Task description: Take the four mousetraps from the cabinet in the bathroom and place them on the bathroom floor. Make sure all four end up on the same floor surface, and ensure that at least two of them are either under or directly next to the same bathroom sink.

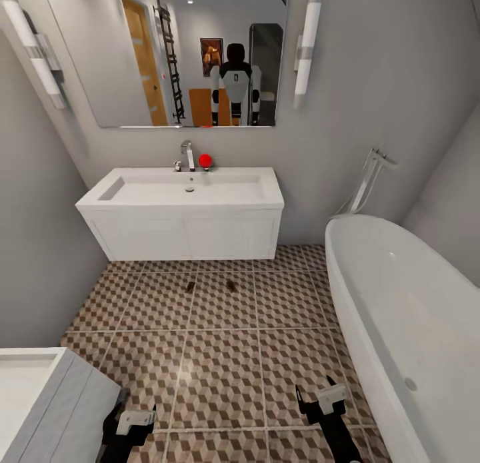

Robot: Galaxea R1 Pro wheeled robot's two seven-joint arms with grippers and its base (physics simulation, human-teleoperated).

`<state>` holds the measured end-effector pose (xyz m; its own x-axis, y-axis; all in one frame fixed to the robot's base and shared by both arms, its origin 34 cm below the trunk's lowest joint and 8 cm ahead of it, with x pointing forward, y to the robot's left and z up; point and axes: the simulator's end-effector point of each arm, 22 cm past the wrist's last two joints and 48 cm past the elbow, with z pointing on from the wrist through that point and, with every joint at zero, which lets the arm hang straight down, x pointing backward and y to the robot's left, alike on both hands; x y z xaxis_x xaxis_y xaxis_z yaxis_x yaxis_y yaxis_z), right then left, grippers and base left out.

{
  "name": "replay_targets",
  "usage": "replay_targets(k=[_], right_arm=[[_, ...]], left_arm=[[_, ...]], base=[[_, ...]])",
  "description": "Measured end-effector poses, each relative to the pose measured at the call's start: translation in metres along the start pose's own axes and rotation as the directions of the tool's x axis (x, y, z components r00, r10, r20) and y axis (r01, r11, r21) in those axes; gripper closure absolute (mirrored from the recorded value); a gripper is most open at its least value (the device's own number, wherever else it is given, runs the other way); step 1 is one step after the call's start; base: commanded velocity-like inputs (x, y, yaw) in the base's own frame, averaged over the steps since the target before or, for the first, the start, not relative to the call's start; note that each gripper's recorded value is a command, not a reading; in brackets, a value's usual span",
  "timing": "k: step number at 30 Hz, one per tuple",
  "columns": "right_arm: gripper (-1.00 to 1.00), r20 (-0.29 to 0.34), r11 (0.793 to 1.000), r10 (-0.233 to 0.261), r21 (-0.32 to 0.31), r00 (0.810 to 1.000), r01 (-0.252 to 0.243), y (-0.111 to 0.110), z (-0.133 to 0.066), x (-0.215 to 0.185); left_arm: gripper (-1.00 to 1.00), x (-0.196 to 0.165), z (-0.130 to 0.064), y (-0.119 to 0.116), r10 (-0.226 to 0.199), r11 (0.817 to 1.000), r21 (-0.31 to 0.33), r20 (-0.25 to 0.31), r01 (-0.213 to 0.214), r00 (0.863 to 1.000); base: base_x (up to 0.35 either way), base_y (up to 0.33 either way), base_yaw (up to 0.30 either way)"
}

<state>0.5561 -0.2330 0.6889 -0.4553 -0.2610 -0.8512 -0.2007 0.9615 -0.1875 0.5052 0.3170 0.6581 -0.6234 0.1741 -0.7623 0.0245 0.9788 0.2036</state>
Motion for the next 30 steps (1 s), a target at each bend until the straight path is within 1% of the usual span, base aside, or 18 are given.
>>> replay_targets(k=[9, 14, 16, 19, 20, 21, 23, 26, 30], right_arm=[[-1.00, -0.004, 1.000, -0.001, 0.000, 1.000, 0.001, -0.002, -0.009, -0.002], [-1.00, -0.036, 1.000, -0.026, 0.012, 0.999, 0.027, -0.024, -0.029, 0.018], [-1.00, -0.040, 0.999, -0.031, 0.012, 0.999, 0.032, -0.027, -0.035, 0.023], [-1.00, -0.020, 0.999, -0.032, 0.014, 0.999, 0.033, -0.033, -0.050, 0.027], [-1.00, -0.003, 0.999, -0.029, 0.016, 1.000, 0.030, -0.035, -0.056, 0.026], [-1.00, 0.013, 0.999, -0.027, 0.017, 1.000, 0.027, -0.037, -0.060, 0.025], [-1.00, 0.026, 0.999, -0.029, 0.021, 0.999, 0.028, -0.041, -0.064, 0.024], [-1.00, 0.032, 0.999, -0.034, 0.025, 0.999, 0.033, -0.046, -0.069, 0.023], [-1.00, 0.020, 0.999, -0.034, 0.036, 0.999, 0.033, -0.051, -0.072, 0.025]], left_arm=[[-1.00, -0.004, -0.007, 0.002, 0.000, 1.000, 0.000, 0.000, 0.000, 1.000], [-1.00, -0.006, -0.011, 0.002, 0.000, 1.000, 0.000, -0.001, 0.000, 1.000], [-1.00, -0.007, -0.013, 0.003, 0.000, 1.000, 0.000, -0.001, 0.000, 1.000], [-1.00, -0.008, -0.015, 0.003, 0.000, 1.000, 0.000, -0.001, 0.000, 1.000], [-1.00, -0.008, -0.016, 0.003, 0.000, 1.000, 0.000, -0.001, 0.000, 1.000], [-1.00, -0.008, -0.017, 0.003, 0.000, 1.000, 0.000, -0.001, 0.000, 1.000], [-1.00, -0.009, -0.018, 0.004, 0.000, 1.000, 0.000, -0.001, 0.000, 1.000], [-1.00, -0.010, -0.021, 0.004, 0.000, 1.000, 0.000, -0.001, 0.000, 1.000], [-1.00, -0.011, -0.024, 0.002, -0.002, 1.000, 0.003, -0.002, 0.002, 1.000]], base=[[0.000, 0.000, 0.000], [0.000, 0.000, 0.000], [0.000, 0.000, 0.000], [0.000, 0.000, 0.000], [0.000, 0.000, 0.000], [0.000, 0.000, 0.000], [0.000, 0.000, 0.000], [0.000, 0.000, 0.000], [0.000, 0.000, 0.000]])
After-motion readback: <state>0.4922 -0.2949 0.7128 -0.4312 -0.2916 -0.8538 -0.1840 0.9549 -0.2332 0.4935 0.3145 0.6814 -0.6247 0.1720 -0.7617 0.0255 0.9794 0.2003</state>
